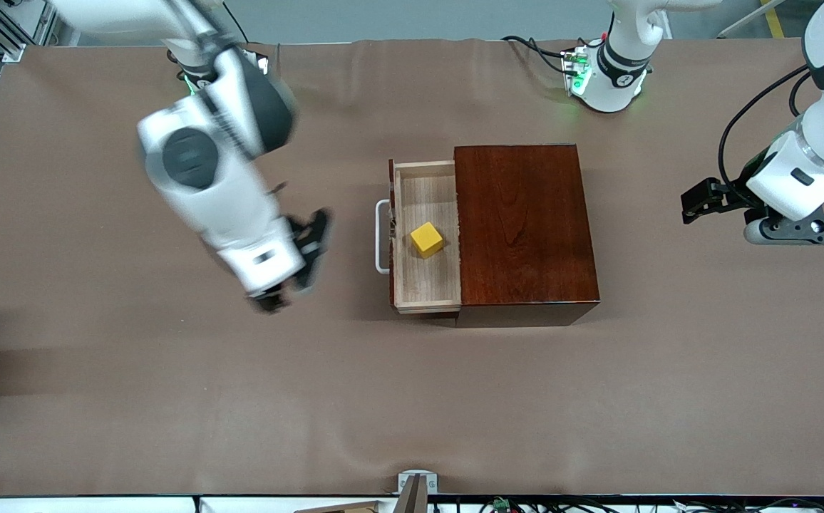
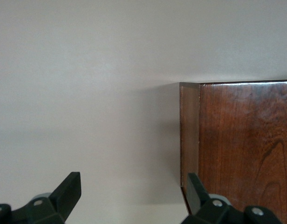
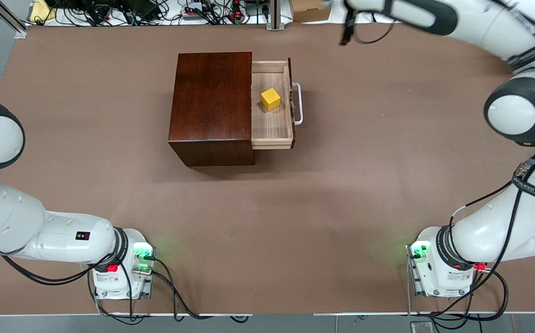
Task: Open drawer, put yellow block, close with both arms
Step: 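Withdraw the right gripper while the left gripper reaches toward the drawer, then push the drawer front with the left gripper into the box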
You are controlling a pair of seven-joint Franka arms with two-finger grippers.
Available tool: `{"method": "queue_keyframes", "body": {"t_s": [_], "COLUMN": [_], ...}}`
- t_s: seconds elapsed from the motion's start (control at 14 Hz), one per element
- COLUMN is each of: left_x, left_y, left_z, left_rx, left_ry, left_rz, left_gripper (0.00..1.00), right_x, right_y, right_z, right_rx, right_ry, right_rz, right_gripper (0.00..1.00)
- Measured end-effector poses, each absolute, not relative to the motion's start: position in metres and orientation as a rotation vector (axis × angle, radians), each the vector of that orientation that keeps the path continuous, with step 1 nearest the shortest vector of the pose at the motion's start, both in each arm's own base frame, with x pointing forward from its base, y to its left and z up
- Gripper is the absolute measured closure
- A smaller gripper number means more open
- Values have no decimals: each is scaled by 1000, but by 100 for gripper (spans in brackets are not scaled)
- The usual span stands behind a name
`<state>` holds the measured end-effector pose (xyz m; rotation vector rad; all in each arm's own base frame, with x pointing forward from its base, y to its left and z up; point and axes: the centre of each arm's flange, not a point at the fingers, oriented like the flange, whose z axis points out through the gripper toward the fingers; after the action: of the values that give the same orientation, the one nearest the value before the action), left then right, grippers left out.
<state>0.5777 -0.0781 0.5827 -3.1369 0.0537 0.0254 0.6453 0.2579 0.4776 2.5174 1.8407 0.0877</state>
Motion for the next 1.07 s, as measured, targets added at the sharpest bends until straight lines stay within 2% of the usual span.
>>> {"method": "queue_keyframes", "body": {"t_s": [0.28,0.57,0.85,1.07], "left_x": [572,550,478,431], "left_y": [-123,-199,-340,-436], "left_z": [590,600,598,580], "left_rx": [-3115,-3100,-3068,-3086], "left_ry": [179,375,720,980], "left_rz": [-33,-69,-58,-137], "left_gripper": [0,0,0,0], "right_x": [677,688,676,662], "right_y": [130,41,30,22], "right_z": [494,497,519,536], "right_rx": [2671,2820,2922,2998], "right_ry": [1579,1297,1036,813], "right_rz": [95,100,85,28], "right_gripper": [0,0,0,0]}}
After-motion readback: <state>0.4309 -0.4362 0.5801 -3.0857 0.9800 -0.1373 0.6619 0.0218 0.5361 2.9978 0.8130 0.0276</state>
